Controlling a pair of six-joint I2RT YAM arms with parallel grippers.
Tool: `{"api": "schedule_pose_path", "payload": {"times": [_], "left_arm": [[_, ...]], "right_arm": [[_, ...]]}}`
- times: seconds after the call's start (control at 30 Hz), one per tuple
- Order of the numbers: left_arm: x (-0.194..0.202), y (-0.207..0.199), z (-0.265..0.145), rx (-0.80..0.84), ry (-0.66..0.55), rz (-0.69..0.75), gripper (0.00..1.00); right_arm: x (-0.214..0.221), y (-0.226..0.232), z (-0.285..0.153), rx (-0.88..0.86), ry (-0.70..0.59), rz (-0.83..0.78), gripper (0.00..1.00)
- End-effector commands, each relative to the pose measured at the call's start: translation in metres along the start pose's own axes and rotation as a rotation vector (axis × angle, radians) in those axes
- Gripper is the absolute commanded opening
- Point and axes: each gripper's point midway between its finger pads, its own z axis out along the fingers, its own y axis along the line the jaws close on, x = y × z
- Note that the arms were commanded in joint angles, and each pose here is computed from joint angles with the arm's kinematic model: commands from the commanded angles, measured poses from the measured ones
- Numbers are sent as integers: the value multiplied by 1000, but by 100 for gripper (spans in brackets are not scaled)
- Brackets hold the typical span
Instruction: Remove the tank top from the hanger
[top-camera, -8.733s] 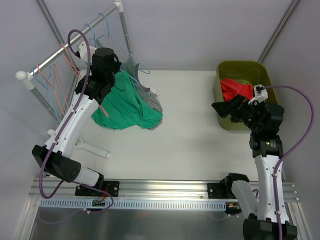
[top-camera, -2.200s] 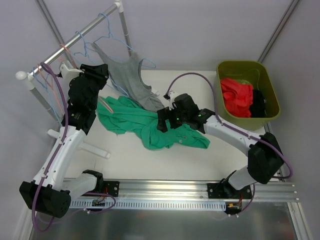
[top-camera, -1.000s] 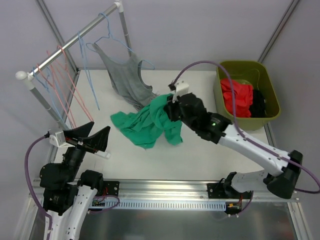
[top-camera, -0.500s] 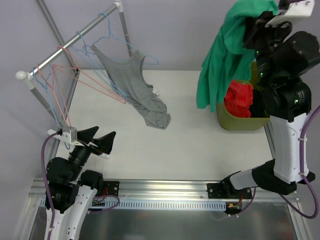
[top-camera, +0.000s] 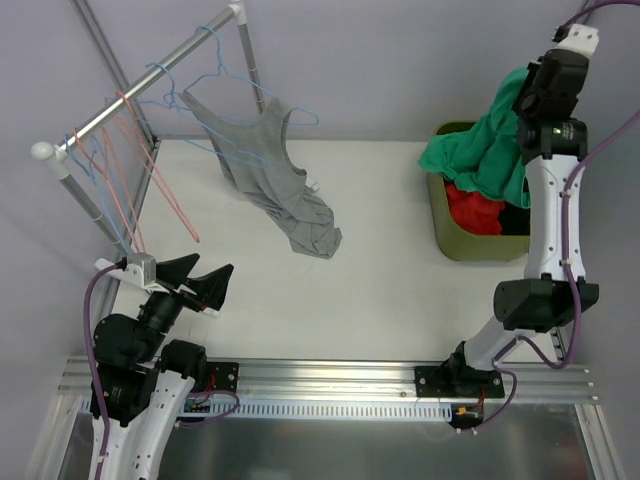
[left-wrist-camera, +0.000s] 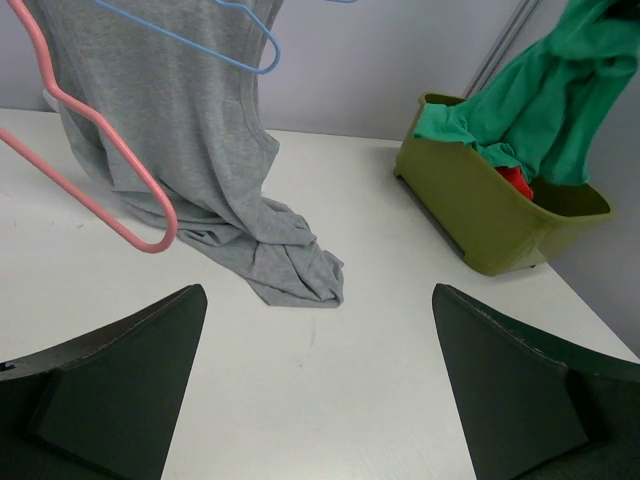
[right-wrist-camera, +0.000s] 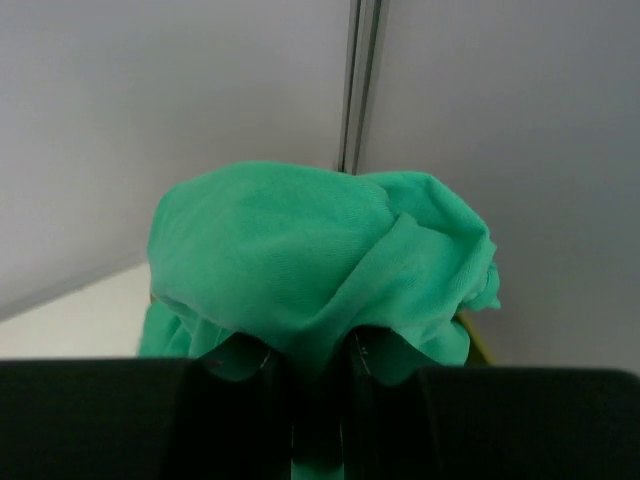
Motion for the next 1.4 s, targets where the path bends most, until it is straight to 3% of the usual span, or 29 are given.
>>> {"api": "schedule_pose_path", "payload": {"times": [0.0, 0.17, 0.33, 0.37, 0.43, 0.5, 0.57, 0.73, 0.83, 0.87, 1.07, 1.13, 1.17, 1.23, 1.27, 1.33, 1.37], "left_arm": [[-19, -10, -19, 38, -110, 18, 99], [-17, -10, -19, 35, -107, 15, 99], [-15, -10, -15, 37, -85, 8, 99], [-14, -11, -15, 39, -79, 1, 99], [-13, -17, -13, 64, -55, -37, 99], [-22, -30, -14, 104, -41, -95, 99], [-31, -52, -17, 189, -9, -134, 99], [-95, -108, -25, 369, 2, -168, 99], [-131, -123, -13, 386, 5, -194, 99], [-138, -124, -5, 378, 13, -213, 99], [-166, -105, 76, 223, 68, -362, 99], [-176, -88, 107, 129, 43, -363, 99], [-179, -83, 116, 95, 32, -359, 99], [-188, -68, 144, 1, -3, -358, 99], [-189, -74, 162, -4, 5, -349, 99], [-192, -57, 202, -158, -44, -317, 99], [-193, -53, 203, -180, -56, -316, 99]], "right_arm": [[43, -4, 24, 100, 77, 106, 0], [158, -11, 61, 194, 339, 47, 0], [250, -10, 69, 214, 543, -18, 2], [257, -8, 68, 223, 554, 21, 11], [276, -1, 65, 189, 594, 36, 17], [290, 4, 66, 165, 636, 55, 49], [289, 1, 64, 178, 645, 62, 69], [219, 1, 39, 127, 504, 138, 73], [166, -5, 14, 99, 389, 179, 88], [158, -7, 7, 93, 370, 184, 99], [105, -21, -67, 2, 223, 216, 100], [111, -12, -85, -82, 229, 231, 99], [93, -8, -104, -146, 158, 266, 100], [111, 26, -126, -370, 192, 290, 100], [98, 33, -143, -448, 132, 326, 99], [135, 62, -178, -657, 235, 378, 100], [135, 62, -178, -658, 235, 378, 99]]}}
